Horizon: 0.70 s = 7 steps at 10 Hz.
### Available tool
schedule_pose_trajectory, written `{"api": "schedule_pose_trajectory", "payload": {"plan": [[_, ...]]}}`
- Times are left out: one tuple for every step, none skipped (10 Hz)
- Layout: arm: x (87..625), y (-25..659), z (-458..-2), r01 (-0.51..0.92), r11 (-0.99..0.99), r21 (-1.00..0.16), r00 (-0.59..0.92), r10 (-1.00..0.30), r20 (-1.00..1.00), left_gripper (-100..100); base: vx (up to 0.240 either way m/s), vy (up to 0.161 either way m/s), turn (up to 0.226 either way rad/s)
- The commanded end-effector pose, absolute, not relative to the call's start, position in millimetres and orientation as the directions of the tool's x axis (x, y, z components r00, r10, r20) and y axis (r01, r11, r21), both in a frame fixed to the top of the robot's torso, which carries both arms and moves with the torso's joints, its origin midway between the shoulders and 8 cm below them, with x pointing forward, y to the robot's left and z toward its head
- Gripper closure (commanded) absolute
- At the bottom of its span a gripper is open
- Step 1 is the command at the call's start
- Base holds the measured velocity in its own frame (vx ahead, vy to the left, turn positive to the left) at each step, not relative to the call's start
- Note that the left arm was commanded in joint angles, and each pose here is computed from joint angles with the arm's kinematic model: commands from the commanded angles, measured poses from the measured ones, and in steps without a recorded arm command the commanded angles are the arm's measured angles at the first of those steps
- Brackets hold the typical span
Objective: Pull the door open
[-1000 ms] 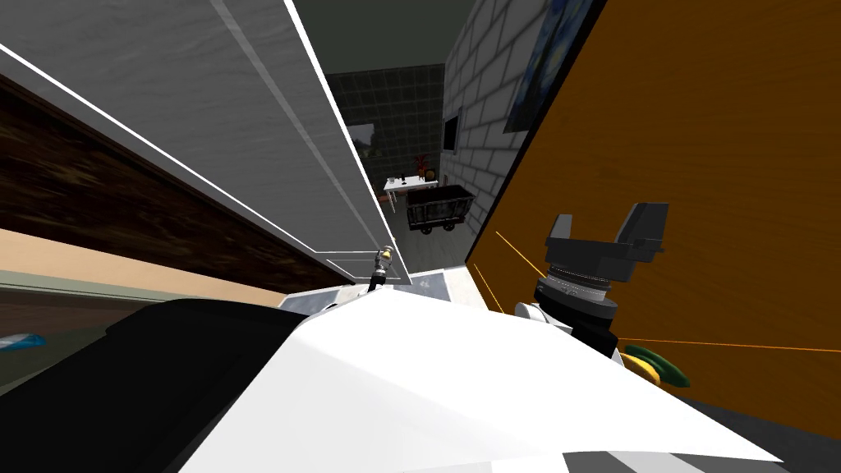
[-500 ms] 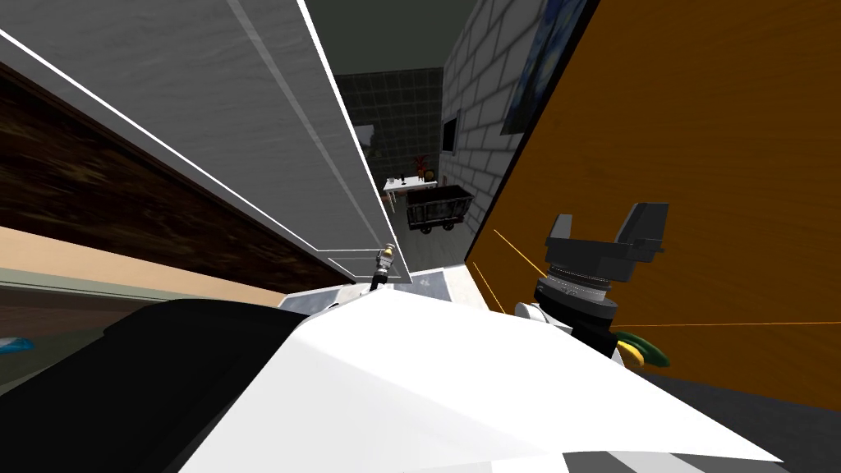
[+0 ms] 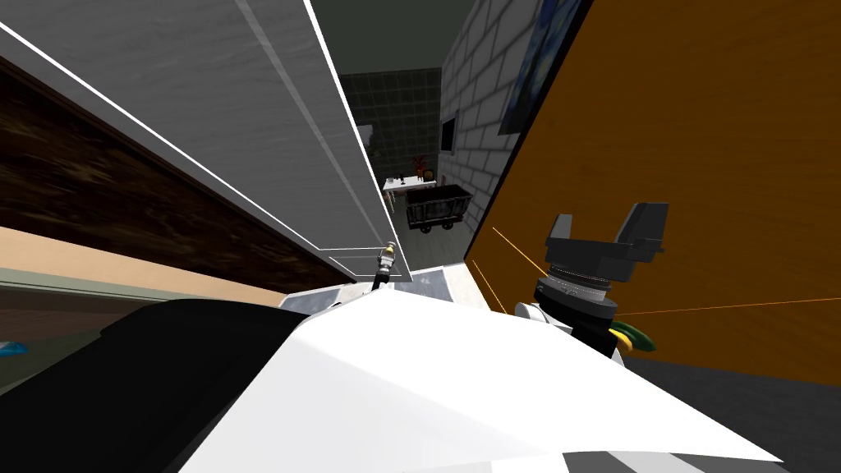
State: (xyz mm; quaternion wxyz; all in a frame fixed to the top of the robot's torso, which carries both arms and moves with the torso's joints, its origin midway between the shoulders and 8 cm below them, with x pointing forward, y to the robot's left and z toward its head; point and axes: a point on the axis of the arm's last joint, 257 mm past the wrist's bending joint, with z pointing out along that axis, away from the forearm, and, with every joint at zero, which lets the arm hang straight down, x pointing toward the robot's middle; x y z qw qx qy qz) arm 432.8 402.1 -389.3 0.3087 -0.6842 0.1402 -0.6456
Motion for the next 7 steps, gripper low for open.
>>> {"api": "schedule_pose_trajectory", "payload": {"plan": [[436.2, 397.0, -389.9, 0.218, -0.811, -0.543, 0.116, -0.531, 0.839, -100, -0.077, 0.016, -0.037], [436.2, 397.0, -389.9, 0.22, -0.82, -0.528, 0.112, -0.517, 0.849, -100, -0.056, 0.015, -0.013], [438.3, 393.7, -390.1, 0.227, -0.845, -0.484, 0.103, -0.474, 0.875, -100, -0.063, 0.014, -0.02], [438.3, 393.7, -390.1, 0.228, -0.848, -0.478, 0.102, -0.468, 0.878, -100, -0.045, 0.011, -0.013], [440.4, 390.4, -390.3, 0.234, -0.872, -0.429, 0.092, -0.419, 0.903, -100, -0.048, 0.008, -0.021], [442.3, 387.2, -390.5, 0.239, -0.889, -0.391, 0.084, -0.382, 0.92, -100, -0.059, 0.022, -0.033], [442.3, 387.2, -390.5, 0.241, -0.895, -0.375, 0.08, -0.367, 0.927, -100, -0.046, 0.017, -0.014]]}}
